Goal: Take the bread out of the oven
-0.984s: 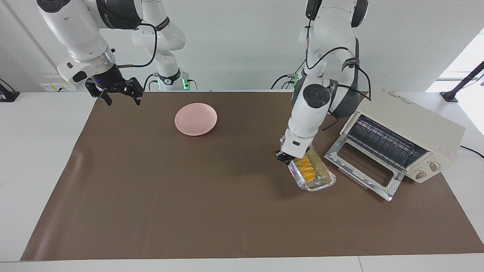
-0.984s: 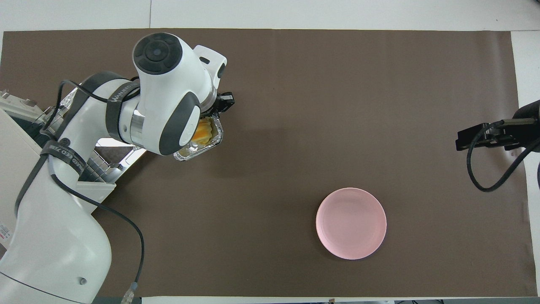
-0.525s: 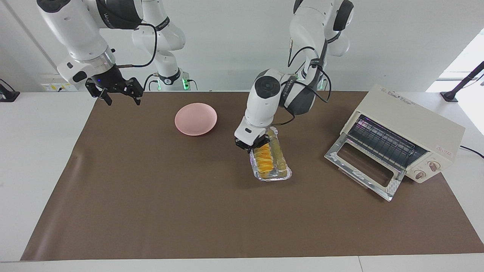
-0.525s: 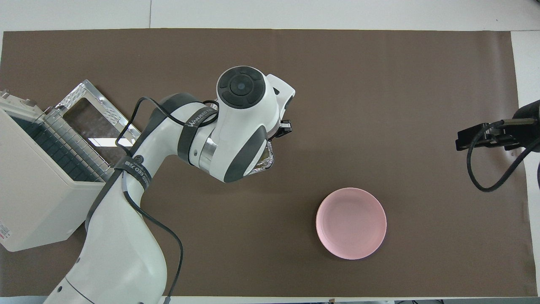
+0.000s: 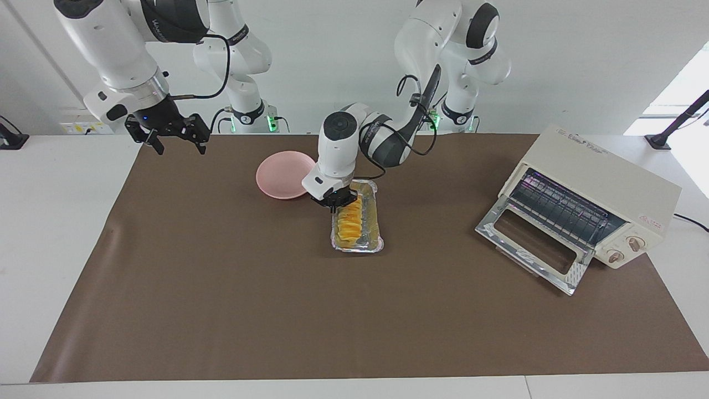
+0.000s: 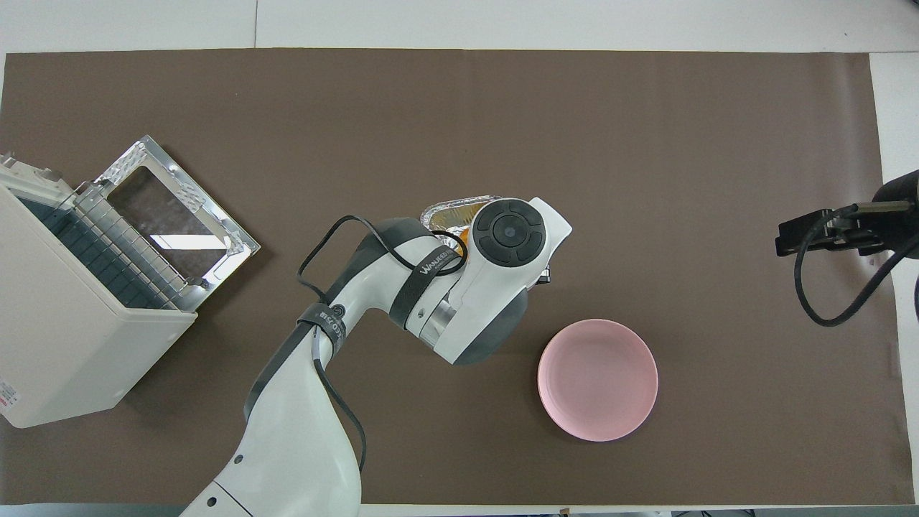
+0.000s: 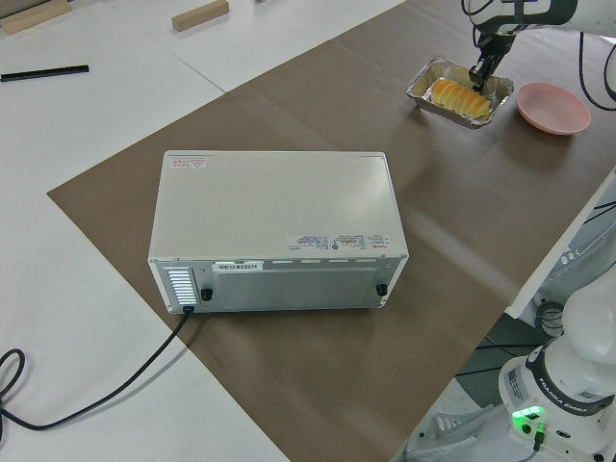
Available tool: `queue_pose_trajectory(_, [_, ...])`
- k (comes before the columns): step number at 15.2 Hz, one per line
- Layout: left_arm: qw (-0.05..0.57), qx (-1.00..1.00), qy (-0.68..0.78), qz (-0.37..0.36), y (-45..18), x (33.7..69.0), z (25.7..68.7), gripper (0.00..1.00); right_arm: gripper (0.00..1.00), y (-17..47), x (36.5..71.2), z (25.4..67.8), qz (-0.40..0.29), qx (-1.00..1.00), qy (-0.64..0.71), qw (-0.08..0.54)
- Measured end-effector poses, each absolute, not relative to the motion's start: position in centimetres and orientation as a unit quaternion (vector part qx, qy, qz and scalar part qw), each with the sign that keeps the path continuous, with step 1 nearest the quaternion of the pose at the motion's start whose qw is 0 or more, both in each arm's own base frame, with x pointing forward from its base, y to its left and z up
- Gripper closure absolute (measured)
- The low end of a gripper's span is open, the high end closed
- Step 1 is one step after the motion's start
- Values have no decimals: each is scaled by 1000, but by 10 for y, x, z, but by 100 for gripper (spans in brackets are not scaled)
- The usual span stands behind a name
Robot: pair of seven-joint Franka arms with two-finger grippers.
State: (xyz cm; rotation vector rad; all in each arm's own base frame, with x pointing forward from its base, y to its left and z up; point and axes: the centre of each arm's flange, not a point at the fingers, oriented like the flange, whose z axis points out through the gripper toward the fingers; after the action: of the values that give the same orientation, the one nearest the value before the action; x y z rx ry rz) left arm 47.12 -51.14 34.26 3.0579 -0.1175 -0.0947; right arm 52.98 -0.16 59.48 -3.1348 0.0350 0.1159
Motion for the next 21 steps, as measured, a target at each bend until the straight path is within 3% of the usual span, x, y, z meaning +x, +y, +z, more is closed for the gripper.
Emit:
queue_pose_trajectory(1, [38,998,-38,-32,-510,472,340,98,0,-2,530,595,37,-999,11,2])
queue_pose_trajectory(2, [37,998,-37,-33,-509,472,339,92,0,-2,530,595,37,-999,11,2])
queue_pose_trajectory(7, [48,998,-32,-36,-511,472,348,42,0,-2,530,595,37,-999,11,2])
queue_pose_trajectory(11, [49,998,-6,-34,-485,496,388,0,0,2,528,594,42,-999,8,2])
queue_pose_trajectory(16, [35,993,89,-64,-337,563,465,0,0,70,530,578,30,-999,-34,3])
queue_pose_trajectory(21, [16,991,114,-64,-205,598,502,0,0,169,554,509,12,-998,-64,14])
